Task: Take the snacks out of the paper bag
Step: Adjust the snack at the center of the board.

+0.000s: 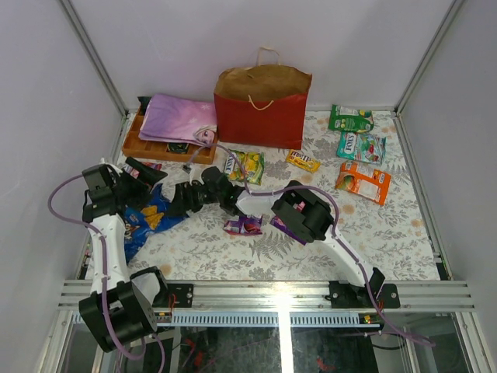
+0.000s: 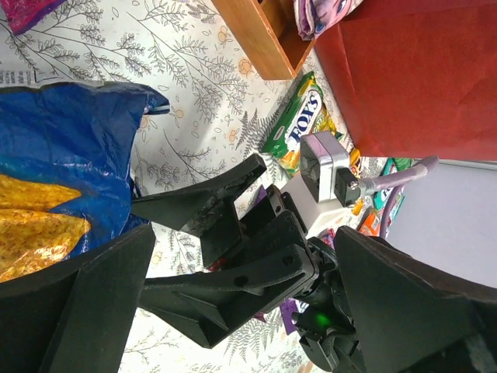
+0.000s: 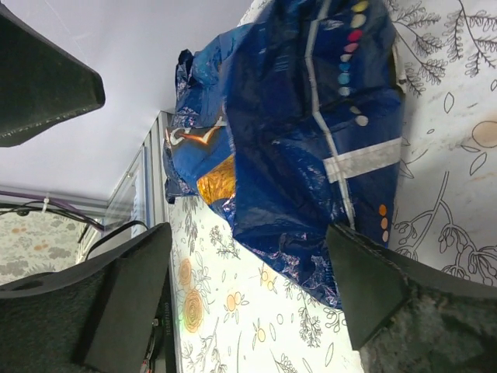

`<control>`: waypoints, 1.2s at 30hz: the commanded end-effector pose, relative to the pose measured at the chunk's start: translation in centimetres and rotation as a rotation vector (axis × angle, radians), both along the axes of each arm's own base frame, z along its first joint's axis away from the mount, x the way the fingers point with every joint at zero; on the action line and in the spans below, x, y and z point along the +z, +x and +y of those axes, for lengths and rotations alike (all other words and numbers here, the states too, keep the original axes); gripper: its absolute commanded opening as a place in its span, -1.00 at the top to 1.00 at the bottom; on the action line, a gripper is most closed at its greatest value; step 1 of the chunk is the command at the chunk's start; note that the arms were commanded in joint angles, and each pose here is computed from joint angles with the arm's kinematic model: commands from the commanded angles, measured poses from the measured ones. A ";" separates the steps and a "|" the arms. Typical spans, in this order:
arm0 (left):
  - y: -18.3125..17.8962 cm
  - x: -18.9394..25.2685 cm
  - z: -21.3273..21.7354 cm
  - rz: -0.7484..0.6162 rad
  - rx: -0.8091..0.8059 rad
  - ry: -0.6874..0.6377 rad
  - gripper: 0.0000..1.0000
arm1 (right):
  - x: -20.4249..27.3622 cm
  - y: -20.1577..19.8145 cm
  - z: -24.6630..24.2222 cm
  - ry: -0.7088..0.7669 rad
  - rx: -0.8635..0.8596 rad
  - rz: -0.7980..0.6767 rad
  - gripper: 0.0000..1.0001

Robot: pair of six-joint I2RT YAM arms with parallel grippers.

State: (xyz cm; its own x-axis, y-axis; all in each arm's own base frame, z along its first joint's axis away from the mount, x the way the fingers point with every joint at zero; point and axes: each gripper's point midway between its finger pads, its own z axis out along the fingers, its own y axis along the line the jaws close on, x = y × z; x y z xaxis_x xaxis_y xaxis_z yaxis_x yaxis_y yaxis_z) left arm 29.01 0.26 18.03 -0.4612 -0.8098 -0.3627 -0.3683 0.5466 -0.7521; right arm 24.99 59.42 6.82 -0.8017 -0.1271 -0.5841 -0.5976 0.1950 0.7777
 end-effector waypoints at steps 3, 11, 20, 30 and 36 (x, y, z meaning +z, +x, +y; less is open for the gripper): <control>0.0 0.8 0.9 -0.048 0.023 0.066 -1.00 | -2.3 1.8 -0.5 -0.106 -0.066 -0.087 -0.99; -0.2 0.1 1.1 -0.027 0.029 0.087 -1.00 | -7.6 6.5 -3.7 -0.424 -0.216 -0.218 -0.99; -0.4 -1.5 1.1 0.001 0.029 0.075 -1.00 | -8.1 9.5 -6.0 -0.622 -0.240 -0.421 -1.00; -0.8 -2.1 1.1 0.019 0.025 0.091 -1.00 | -9.4 9.9 -6.9 -0.682 -0.181 -0.454 -0.63; -1.1 -2.7 1.2 0.034 0.026 0.094 -1.00 | -8.9 12.8 -9.7 -0.602 -0.254 -0.298 0.05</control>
State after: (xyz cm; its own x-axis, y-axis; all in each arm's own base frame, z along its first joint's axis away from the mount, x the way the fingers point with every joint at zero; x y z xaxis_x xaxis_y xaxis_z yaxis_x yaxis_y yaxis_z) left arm 28.04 1.00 15.82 -0.4561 -0.7967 -0.3966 -0.4094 0.5835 -0.7013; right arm 34.59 56.32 2.65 -0.5459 -0.3089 -0.7789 -0.7535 0.5875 0.2951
